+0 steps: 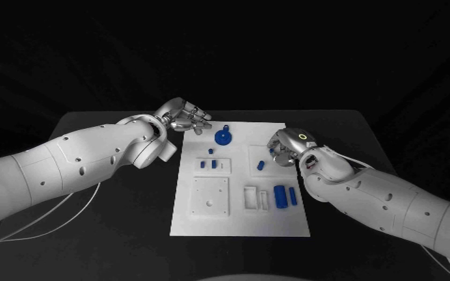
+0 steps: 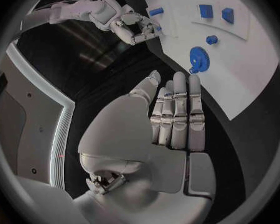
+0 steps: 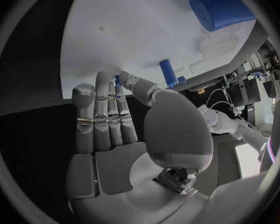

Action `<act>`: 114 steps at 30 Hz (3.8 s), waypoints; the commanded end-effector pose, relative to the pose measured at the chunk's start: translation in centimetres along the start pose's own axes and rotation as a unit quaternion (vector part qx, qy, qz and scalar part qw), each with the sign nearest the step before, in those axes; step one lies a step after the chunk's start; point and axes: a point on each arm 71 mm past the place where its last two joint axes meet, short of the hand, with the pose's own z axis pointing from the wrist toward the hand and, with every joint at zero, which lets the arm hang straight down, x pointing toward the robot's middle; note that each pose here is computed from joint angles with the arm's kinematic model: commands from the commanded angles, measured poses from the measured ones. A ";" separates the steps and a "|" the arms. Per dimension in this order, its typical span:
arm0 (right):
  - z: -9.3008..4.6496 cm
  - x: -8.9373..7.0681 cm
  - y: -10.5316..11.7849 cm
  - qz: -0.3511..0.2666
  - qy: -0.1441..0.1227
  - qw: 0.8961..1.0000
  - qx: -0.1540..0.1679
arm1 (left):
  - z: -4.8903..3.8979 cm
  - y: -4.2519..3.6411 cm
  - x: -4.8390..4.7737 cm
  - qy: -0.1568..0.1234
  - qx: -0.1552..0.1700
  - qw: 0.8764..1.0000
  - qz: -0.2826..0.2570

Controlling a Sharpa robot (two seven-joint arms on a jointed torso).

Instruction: Assemble the parts on the task board

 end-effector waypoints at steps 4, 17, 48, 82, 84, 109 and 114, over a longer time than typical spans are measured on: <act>0.1 0.4 0.3 0.002 0.015 1.000 -0.009 | 0.05 -0.21 0.14 0.007 0.007 1.000 -0.006; 0.1 0.8 0.4 0.000 0.025 1.000 -0.008 | 0.05 -0.18 0.14 0.010 0.006 1.000 -0.007; -0.2 -0.8 0.0 -0.016 -0.017 1.000 -0.003 | 0.06 0.30 -0.29 0.010 -0.004 1.000 -0.005; -1.0 -5.6 7.3 0.077 -0.039 0.992 -0.095 | 0.94 -0.16 0.66 0.018 -0.004 1.000 -0.006; -1.1 -5.4 8.2 0.082 -0.035 0.990 -0.105 | 1.01 -0.22 0.75 0.018 -0.004 1.000 -0.006; -2.4 -0.1 14.5 0.084 0.030 0.980 -0.181 | 2.03 -0.16 1.25 0.045 -0.004 0.999 0.002; -2.9 0.7 14.8 0.080 0.034 0.979 -0.187 | 2.06 -0.23 1.44 0.058 0.001 0.998 0.001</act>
